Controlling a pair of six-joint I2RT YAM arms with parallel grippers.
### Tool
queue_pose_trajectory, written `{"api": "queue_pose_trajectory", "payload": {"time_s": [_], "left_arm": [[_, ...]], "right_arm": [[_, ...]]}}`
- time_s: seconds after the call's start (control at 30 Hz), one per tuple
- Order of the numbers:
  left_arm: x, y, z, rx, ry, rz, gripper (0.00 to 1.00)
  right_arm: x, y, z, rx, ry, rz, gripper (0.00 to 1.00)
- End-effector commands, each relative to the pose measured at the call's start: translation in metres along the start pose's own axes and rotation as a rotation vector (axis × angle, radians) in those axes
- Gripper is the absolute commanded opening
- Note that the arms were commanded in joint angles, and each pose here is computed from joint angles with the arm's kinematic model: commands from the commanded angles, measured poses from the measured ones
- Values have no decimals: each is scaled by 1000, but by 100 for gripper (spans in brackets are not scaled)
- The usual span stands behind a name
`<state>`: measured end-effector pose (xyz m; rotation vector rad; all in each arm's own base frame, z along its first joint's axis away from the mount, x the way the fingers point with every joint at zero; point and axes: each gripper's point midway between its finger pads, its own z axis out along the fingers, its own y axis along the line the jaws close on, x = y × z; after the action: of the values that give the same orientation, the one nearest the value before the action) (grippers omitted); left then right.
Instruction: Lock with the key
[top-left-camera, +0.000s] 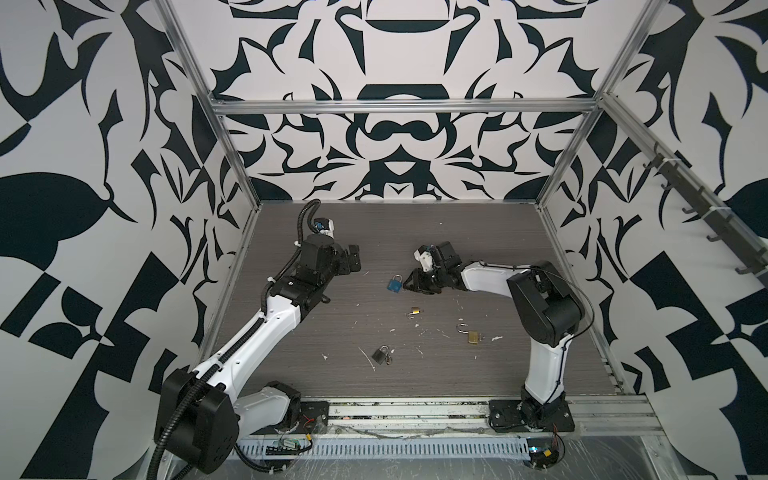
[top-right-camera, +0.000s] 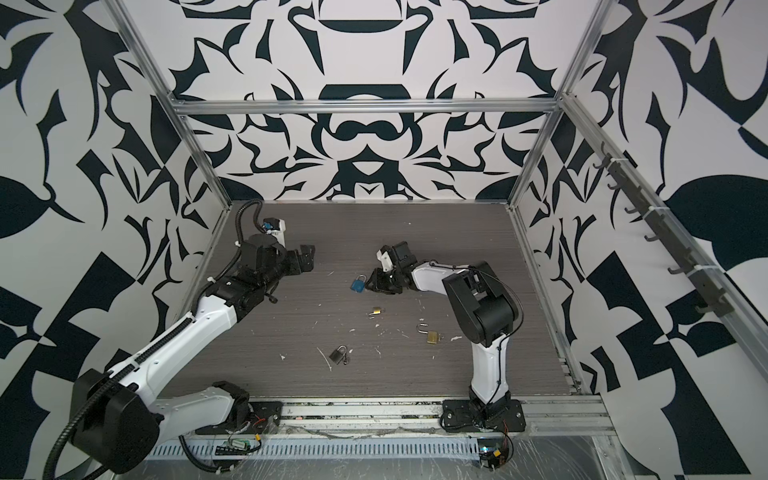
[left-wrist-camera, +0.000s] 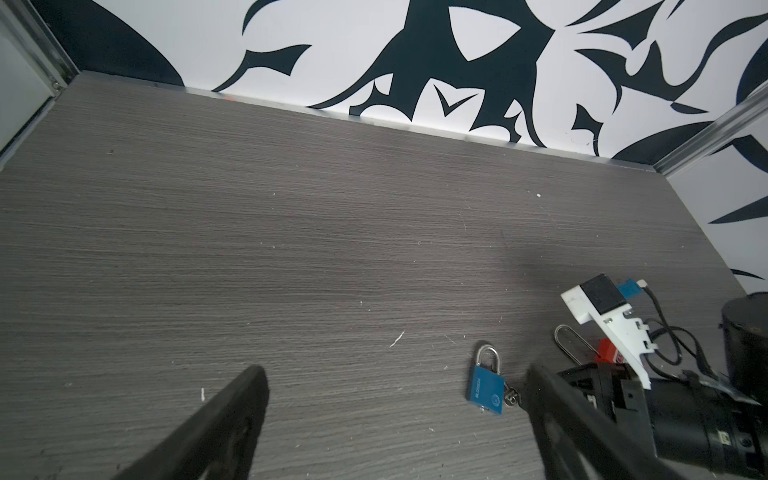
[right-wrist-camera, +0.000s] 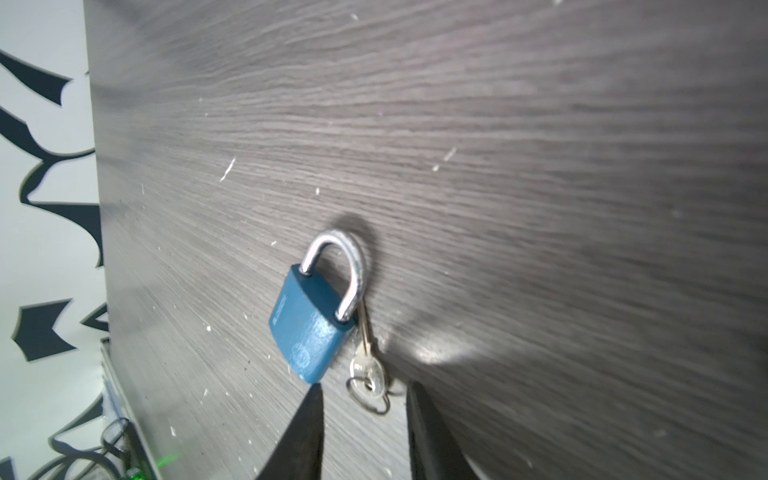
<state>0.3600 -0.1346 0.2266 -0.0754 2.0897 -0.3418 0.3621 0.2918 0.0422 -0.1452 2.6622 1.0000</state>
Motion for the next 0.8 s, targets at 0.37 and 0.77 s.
{"api": "queue_pose_trajectory", "payload": {"time_s": [0.37,0.77], "left_arm": [[68,-3,1,-54,337,-547,100],[163,-70,13,-267,596,-758,92]], "right_arm": [[-7,27,-150,225,-317,-413,80],[6,-6,-192,315,-682,-423,77]]}}
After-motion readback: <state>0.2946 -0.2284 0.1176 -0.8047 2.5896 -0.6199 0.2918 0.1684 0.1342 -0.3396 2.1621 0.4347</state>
